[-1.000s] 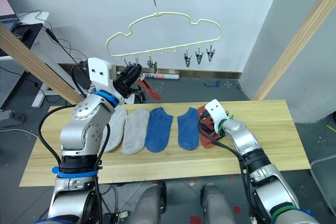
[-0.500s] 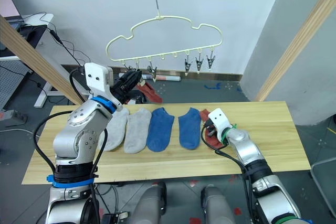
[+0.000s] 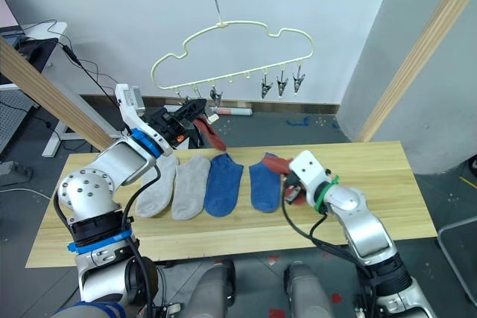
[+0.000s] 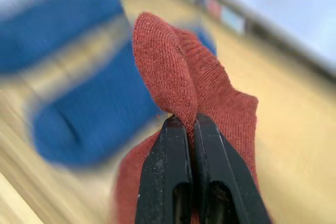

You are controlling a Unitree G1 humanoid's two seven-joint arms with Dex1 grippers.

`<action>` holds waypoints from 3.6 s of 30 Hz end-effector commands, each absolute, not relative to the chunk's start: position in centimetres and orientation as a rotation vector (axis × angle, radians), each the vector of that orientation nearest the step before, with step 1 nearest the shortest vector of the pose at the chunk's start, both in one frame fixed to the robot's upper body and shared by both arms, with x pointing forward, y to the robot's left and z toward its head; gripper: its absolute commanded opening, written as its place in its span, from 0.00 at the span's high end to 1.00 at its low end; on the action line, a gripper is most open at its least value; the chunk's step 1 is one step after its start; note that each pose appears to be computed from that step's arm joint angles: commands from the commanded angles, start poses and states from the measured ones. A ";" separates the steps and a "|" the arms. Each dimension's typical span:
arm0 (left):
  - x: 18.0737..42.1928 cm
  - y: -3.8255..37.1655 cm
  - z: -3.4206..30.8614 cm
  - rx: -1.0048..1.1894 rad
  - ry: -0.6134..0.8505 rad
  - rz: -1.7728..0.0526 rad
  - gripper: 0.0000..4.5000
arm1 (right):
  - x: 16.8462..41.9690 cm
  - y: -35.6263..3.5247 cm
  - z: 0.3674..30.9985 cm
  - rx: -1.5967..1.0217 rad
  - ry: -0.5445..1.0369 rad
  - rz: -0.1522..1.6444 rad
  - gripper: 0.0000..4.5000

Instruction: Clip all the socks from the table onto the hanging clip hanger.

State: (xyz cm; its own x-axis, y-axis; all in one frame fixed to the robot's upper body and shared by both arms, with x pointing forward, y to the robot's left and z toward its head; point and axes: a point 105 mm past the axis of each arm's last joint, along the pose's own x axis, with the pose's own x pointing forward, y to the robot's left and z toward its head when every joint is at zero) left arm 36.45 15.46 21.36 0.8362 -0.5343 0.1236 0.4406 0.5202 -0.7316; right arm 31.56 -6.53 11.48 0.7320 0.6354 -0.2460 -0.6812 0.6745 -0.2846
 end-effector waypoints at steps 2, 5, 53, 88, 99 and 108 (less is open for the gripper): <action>36.0 15.3 21.7 -0.957 0.166 -0.607 0.95 | 30.6 -3.5 14.8 -0.368 0.006 0.770 0.99; 35.9 15.1 22.2 -1.001 0.168 -0.613 0.95 | 30.9 -2.1 16.0 -0.357 -0.032 0.774 0.99; 36.3 15.5 22.0 -1.038 0.165 -0.579 0.95 | 31.5 0.9 20.7 -0.347 -0.196 0.794 0.99; 33.5 15.7 20.1 -0.274 0.065 -0.544 0.00 | 32.0 -1.9 15.6 -0.053 -0.020 0.870 0.01; 34.5 12.7 21.7 -0.064 -0.199 -0.555 0.13 | 30.4 -5.5 18.1 -0.061 -0.051 0.884 0.00; 36.8 11.3 21.9 0.028 -0.294 -0.477 0.39 | 30.2 -6.1 19.7 -0.067 -0.104 0.895 0.00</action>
State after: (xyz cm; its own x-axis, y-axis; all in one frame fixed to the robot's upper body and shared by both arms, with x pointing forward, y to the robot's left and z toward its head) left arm 36.73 11.55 20.79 0.8560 -0.4679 0.2198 0.4672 0.8822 0.0585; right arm 30.53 -5.88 17.64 0.6308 0.7758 -0.0145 -0.7748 0.6288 -0.0648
